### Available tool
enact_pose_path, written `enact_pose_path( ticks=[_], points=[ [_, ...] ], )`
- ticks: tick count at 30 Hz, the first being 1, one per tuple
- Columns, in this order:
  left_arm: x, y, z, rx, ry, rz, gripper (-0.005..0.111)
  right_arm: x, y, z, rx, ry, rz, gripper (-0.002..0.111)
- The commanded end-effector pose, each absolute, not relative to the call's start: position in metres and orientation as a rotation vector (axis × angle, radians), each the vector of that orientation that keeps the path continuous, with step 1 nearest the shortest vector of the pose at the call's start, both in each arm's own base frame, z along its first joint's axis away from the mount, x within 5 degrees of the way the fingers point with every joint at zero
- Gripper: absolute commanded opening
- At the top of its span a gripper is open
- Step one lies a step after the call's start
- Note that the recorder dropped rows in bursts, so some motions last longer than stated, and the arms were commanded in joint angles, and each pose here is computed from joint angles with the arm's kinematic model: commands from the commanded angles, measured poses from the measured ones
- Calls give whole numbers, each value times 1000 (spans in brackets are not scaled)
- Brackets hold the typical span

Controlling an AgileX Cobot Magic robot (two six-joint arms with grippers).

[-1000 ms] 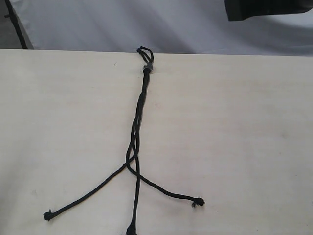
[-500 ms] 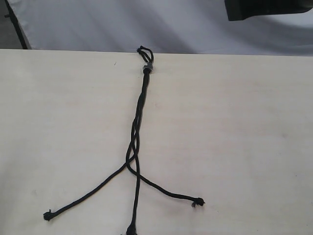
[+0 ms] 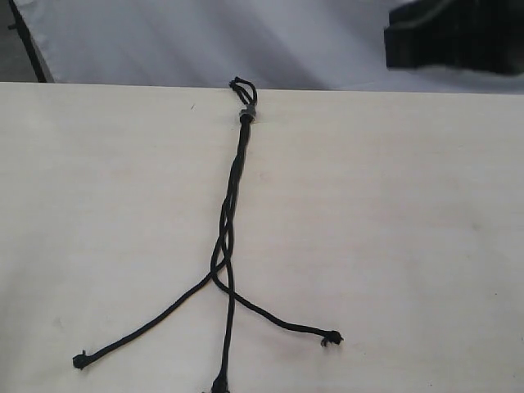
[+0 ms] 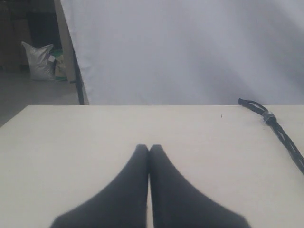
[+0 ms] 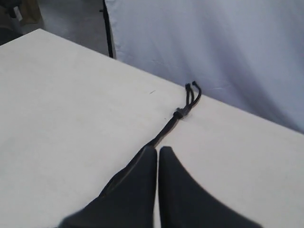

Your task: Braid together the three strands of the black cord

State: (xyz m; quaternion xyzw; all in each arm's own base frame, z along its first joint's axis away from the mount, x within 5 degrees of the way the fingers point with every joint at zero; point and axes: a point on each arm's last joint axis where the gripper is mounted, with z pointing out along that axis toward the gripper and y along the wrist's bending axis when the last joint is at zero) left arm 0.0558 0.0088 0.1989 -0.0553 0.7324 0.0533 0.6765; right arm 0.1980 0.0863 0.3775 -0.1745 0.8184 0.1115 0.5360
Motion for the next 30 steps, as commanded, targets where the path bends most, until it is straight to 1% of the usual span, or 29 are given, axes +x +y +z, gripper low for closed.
enact_pose_path(
  ticks=[1,5,9,14,22,30],
  points=[
    [56,9,198,-135,1644,111,0,163,73,339,-367,1926,324,2],
    [56,9,198,-135,1644,111,0,135,60,299,-259,1846,395,2],
    [56,9,198,-135,1644,111,0,111,49,262,-240,1810,406,2],
    [56,9,198,-135,1644,111,0,90,40,229,-243,1830,402,2],
    [56,9,198,-135,1644,111,0,72,29,190,-210,1812,382,2],
    [56,9,198,-135,1644,111,0,66,0,198,132,1687,124,2]
  ],
)
